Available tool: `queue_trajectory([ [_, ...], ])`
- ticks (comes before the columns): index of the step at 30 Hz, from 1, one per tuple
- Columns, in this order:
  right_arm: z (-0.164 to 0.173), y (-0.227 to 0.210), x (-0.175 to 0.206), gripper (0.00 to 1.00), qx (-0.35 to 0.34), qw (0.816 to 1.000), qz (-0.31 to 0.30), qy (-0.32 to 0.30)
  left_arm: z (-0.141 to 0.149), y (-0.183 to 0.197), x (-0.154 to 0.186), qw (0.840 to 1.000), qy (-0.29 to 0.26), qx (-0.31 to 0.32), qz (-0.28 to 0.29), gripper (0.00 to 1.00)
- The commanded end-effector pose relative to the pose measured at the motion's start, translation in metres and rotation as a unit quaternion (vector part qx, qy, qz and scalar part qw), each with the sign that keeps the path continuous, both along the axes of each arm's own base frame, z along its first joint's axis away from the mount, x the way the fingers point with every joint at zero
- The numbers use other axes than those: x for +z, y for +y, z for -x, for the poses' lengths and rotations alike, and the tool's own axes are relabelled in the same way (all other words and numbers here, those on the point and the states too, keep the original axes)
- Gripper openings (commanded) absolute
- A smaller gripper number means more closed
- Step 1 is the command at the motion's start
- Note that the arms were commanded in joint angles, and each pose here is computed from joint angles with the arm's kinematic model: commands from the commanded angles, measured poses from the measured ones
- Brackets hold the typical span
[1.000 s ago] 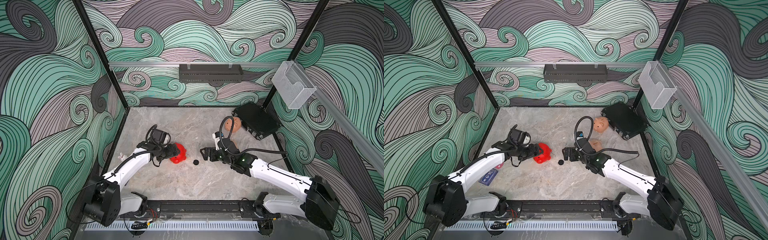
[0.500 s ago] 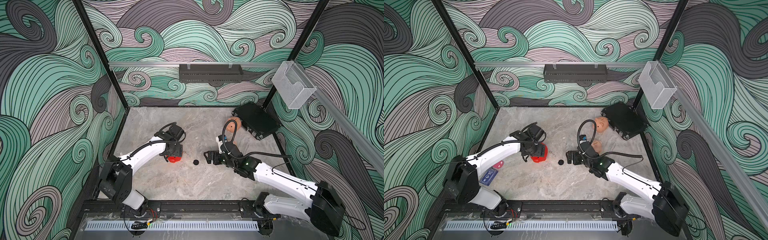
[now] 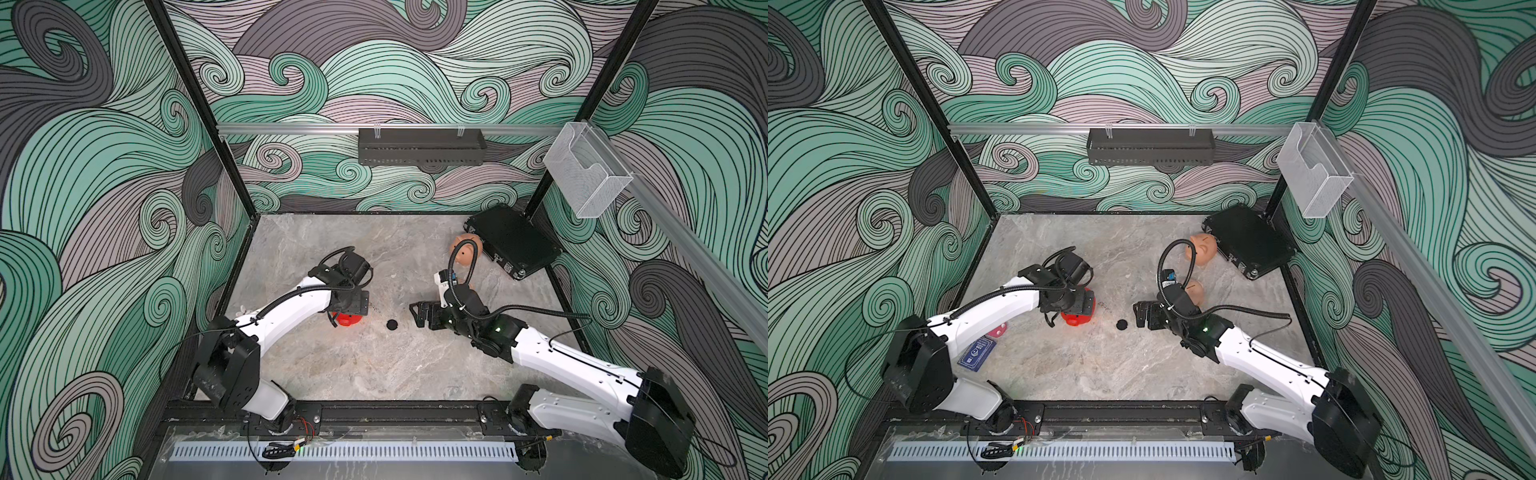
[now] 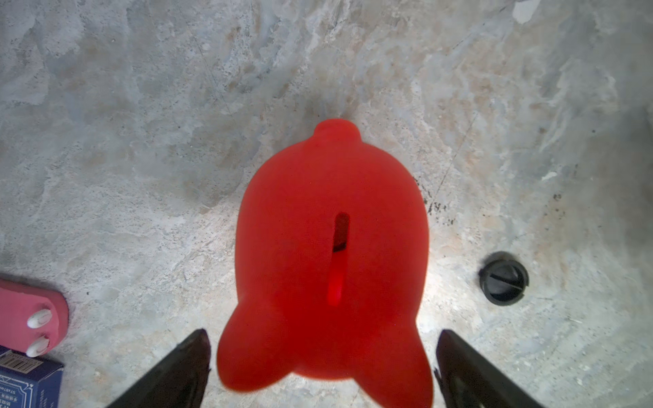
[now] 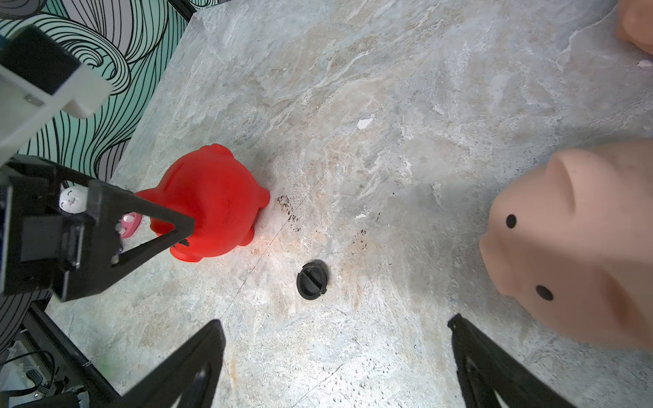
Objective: Open piggy banks
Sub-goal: Adjust the piggy bank at the center of the board, then move the piggy bank to the center of the board.
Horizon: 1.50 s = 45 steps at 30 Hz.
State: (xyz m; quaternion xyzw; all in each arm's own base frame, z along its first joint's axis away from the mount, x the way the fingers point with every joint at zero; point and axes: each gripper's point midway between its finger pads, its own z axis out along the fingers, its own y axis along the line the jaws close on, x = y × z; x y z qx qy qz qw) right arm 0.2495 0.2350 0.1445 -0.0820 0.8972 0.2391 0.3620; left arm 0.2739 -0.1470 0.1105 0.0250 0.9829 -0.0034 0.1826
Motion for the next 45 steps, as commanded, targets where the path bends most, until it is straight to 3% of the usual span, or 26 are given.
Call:
queue_trajectory([
  [1,0.005,0.007,0.005,0.99,0.034,0.999,-0.018,-0.015,0.007,-0.001,0.013,0.998,-0.038,0.003,0.042,0.98],
  [6,0.014,0.025,0.034,0.99,0.098,0.991,-0.069,-0.067,0.020,0.001,0.003,0.993,-0.081,0.003,0.092,0.97],
  [12,0.011,0.023,0.058,1.00,0.093,0.982,-0.103,-0.125,0.019,-0.003,-0.007,0.984,-0.121,0.001,0.130,0.83],
  [26,0.014,0.016,0.063,0.99,0.097,0.983,-0.080,-0.134,0.001,-0.008,-0.034,0.987,-0.112,0.021,0.113,0.75],
  [38,0.007,0.004,0.055,0.97,0.068,0.988,-0.049,-0.128,-0.041,-0.007,-0.027,0.988,-0.130,0.049,0.063,0.73],
  [45,0.009,0.001,0.054,0.97,0.069,0.988,-0.041,-0.130,-0.071,-0.005,-0.040,0.991,-0.114,0.057,0.046,0.73],
])
